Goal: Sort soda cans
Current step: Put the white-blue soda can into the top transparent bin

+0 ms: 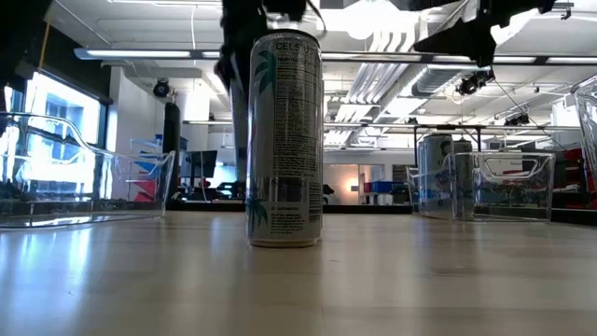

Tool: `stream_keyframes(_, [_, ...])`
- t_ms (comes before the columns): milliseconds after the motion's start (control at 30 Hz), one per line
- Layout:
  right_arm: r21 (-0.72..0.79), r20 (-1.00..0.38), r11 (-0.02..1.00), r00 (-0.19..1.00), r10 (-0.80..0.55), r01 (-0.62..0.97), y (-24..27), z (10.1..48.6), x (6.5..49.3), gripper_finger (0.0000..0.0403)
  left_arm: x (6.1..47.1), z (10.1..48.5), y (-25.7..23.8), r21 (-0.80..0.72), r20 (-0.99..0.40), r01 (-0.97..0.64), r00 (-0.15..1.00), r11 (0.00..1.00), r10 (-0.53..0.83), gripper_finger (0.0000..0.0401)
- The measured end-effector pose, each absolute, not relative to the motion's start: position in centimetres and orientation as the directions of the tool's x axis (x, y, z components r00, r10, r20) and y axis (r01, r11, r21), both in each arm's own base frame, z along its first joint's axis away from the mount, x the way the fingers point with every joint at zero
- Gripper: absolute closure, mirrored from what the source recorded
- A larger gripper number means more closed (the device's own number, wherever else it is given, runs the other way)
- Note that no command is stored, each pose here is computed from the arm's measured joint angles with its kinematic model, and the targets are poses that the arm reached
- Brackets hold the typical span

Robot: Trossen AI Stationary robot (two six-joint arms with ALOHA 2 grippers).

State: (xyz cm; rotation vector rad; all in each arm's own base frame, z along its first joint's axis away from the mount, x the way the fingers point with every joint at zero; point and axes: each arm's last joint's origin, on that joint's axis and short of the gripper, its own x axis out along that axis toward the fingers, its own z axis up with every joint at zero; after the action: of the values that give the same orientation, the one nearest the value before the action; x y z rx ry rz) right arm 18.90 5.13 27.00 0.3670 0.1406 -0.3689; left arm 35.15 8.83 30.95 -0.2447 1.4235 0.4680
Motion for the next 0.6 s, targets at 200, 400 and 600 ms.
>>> stream_keyframes(200, [0.341,-0.222,0.856,0.918,-0.329,0.389,5.9,25.5,21.0,0.0091,37.9,27.0,8.2,0.186,-0.98,-0.323,0.003,0.928,0.198,0.0139])
stream_keyframes(400, [0.346,-0.242,0.849,0.912,-0.33,0.399,6.1,24.8,21.6,0.0091,40.1,25.3,7.5,0.152,-0.98,-0.237,0.093,0.959,0.179,0.0136])
stream_keyframes(600, [0.329,-0.243,0.856,0.912,-0.331,0.399,6.1,24.8,21.6,0.0091,41.0,24.7,7.0,0.153,-0.975,-0.167,0.134,0.974,0.176,0.0136])
